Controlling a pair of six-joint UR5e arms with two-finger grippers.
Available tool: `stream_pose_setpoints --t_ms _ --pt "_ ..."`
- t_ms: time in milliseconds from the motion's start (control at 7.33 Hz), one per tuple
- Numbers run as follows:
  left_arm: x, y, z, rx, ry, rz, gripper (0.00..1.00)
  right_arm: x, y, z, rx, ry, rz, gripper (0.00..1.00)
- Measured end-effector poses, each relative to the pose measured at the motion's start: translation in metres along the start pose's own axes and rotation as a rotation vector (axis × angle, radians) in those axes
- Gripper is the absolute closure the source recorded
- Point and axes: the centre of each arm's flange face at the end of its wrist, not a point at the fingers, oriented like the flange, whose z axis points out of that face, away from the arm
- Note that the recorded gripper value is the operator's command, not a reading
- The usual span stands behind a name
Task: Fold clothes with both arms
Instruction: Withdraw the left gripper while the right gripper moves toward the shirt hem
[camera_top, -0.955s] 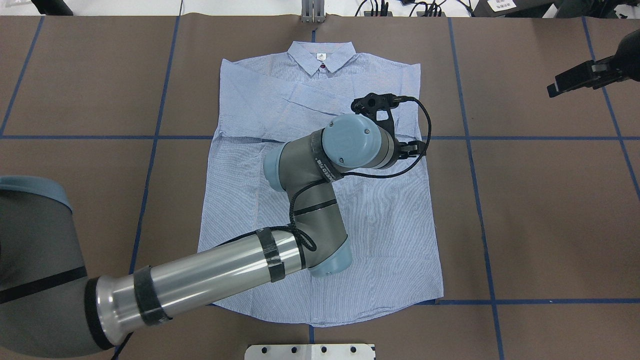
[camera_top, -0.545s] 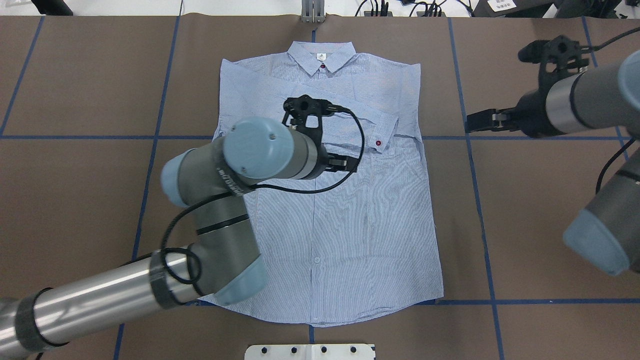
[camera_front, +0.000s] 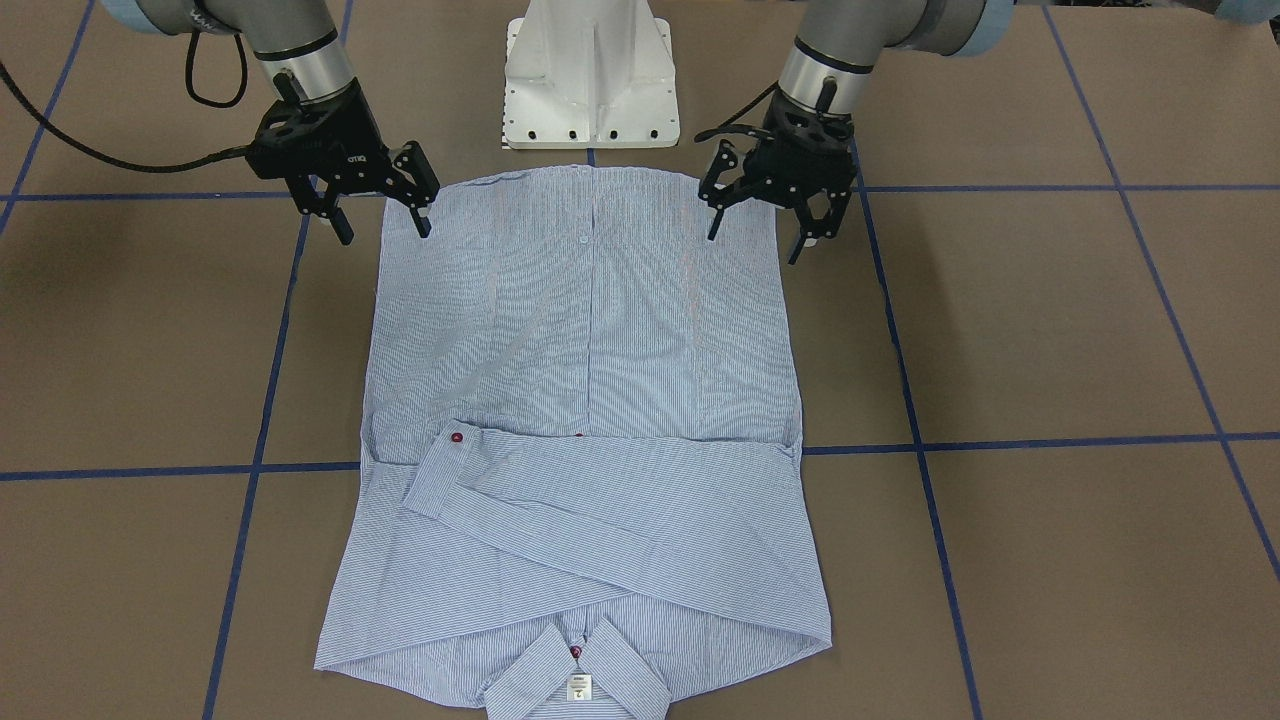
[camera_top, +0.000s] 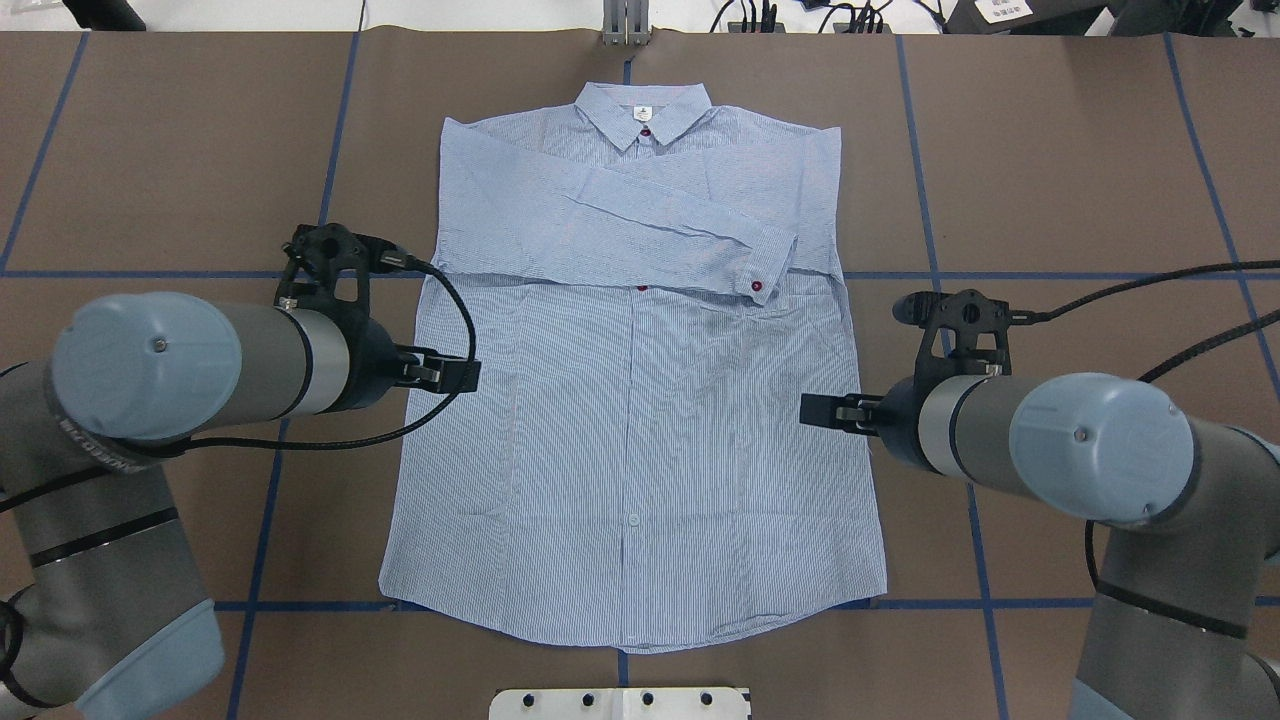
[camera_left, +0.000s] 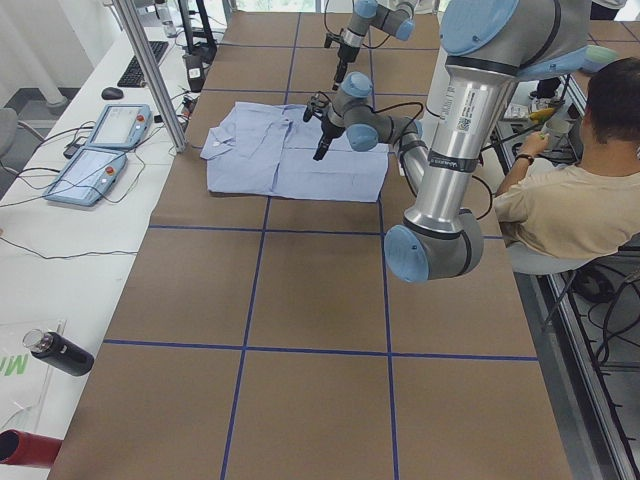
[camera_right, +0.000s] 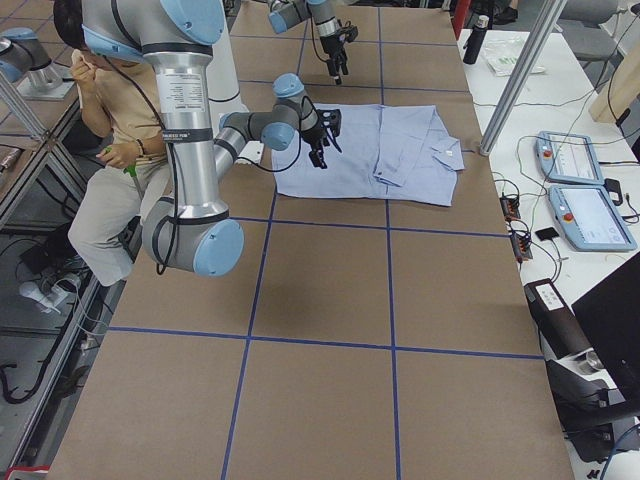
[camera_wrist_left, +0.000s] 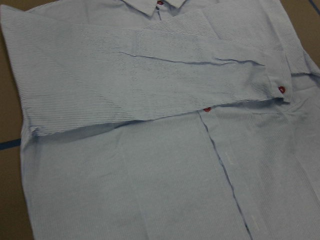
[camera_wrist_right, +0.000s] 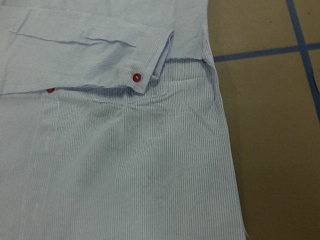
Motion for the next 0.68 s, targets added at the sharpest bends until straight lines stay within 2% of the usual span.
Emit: stream_pose_setpoints --t_ms 136,273,545,682 --pt "-0.017 0.014 0.003 0.017 -0.030 -0.116 0.00 -0.001 0.022 -0.007 -0.004 0.034 0.037 0.00" --pt "-0.028 0.033 0.008 0.011 -0.040 -0.176 0.00 0.000 0.041 -0.011 -0.001 0.052 0.070 0.00" --pt "-0.037 0.081 0.019 -0.031 -0.019 -0.232 0.00 0.001 0.063 -0.020 0.016 0.052 0.092 0.00" --pt "-0.034 0.107 0.025 -0.054 -0.018 -0.252 0.10 0.001 0.066 -0.021 0.025 0.051 0.095 0.00"
